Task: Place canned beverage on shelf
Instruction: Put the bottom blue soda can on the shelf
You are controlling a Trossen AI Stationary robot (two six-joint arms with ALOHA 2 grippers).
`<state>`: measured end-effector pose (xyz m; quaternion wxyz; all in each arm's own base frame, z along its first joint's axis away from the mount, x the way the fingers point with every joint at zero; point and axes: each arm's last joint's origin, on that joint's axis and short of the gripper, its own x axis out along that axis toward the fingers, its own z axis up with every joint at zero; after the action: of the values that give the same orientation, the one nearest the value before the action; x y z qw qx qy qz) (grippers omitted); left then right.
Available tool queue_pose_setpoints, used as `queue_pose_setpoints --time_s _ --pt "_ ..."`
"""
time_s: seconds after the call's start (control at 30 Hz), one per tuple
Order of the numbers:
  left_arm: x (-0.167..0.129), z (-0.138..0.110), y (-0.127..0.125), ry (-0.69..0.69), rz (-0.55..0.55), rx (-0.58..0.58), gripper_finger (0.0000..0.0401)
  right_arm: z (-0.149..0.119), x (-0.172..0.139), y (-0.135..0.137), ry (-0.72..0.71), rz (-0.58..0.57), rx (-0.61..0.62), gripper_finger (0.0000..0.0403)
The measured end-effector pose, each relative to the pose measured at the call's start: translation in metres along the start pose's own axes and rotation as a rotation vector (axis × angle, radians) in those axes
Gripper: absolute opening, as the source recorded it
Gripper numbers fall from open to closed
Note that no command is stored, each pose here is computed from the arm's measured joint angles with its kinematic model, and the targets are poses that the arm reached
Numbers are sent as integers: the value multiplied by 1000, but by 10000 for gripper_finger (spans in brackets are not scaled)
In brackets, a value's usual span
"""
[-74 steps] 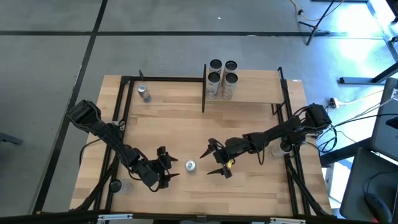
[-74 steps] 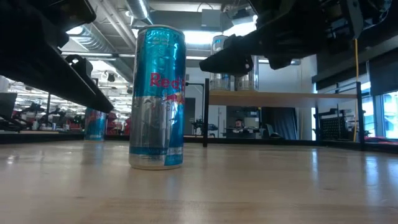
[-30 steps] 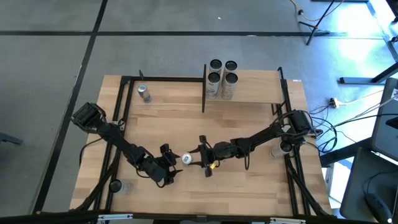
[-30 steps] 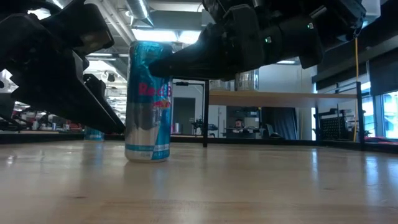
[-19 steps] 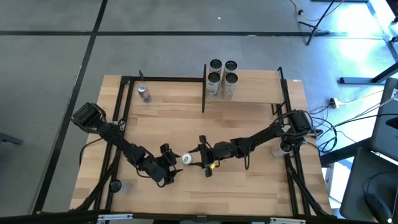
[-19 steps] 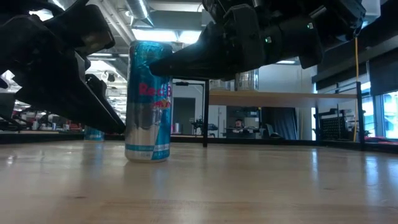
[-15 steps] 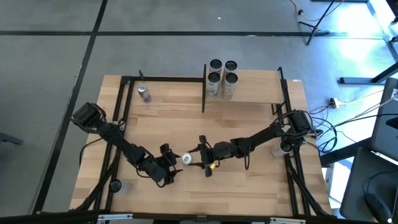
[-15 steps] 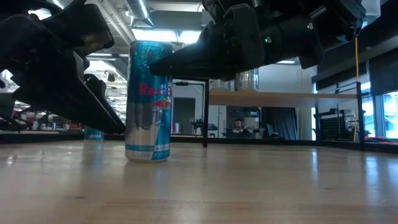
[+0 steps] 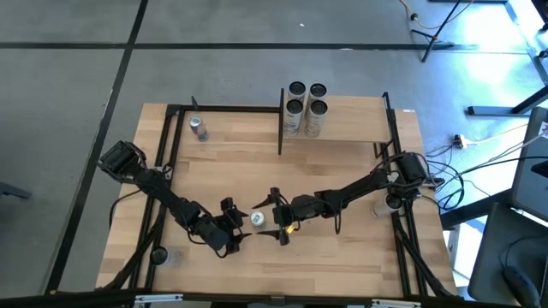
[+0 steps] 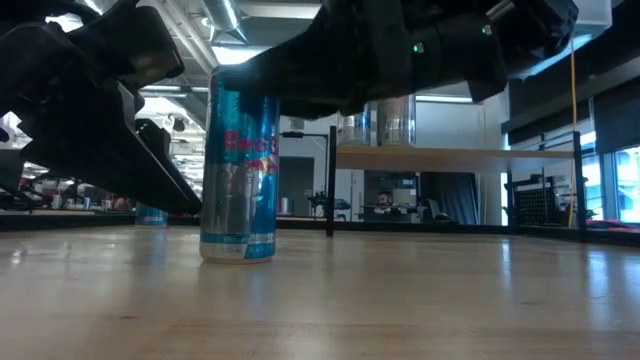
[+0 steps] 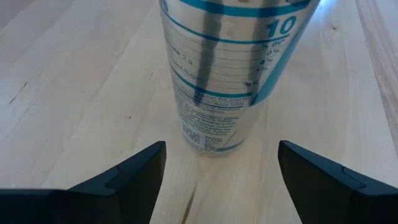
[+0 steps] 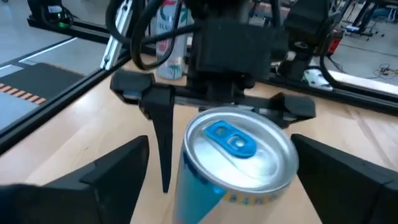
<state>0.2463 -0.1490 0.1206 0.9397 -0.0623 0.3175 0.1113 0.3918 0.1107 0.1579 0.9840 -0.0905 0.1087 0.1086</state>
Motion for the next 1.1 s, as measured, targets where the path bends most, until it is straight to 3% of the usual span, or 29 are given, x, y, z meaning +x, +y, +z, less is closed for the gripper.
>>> queue_pose_setpoints --time_s 0.13,0.23,0.43,0.47,0.63,0.73,0.97,1.1 --pt "0 0 0 0 0 0 295 -4 10 2 13 28 -3 374" --pt "0 0 0 0 -1 0 295 -7 16 3 22 29 -5 350" --pt "0 0 0 0 -1 1 295 -4 14 1 50 -7 -44 207" --pt "0 0 0 1 -1 1 295 -3 12 1 61 -10 -60 198" --pt "-1 0 -1 2 -2 -2 295 15 -4 -4 145 -35 -122 198" --pt "-1 0 -1 2 -2 -2 295 35 -21 -8 120 -41 -129 198" --pt "-1 -1 -1 1 -3 -4 295 67 -77 -19 65 -108 -85 198" --pt "-1 -1 -1 -1 -4 -5 295 85 -117 -28 111 -225 -73 198"
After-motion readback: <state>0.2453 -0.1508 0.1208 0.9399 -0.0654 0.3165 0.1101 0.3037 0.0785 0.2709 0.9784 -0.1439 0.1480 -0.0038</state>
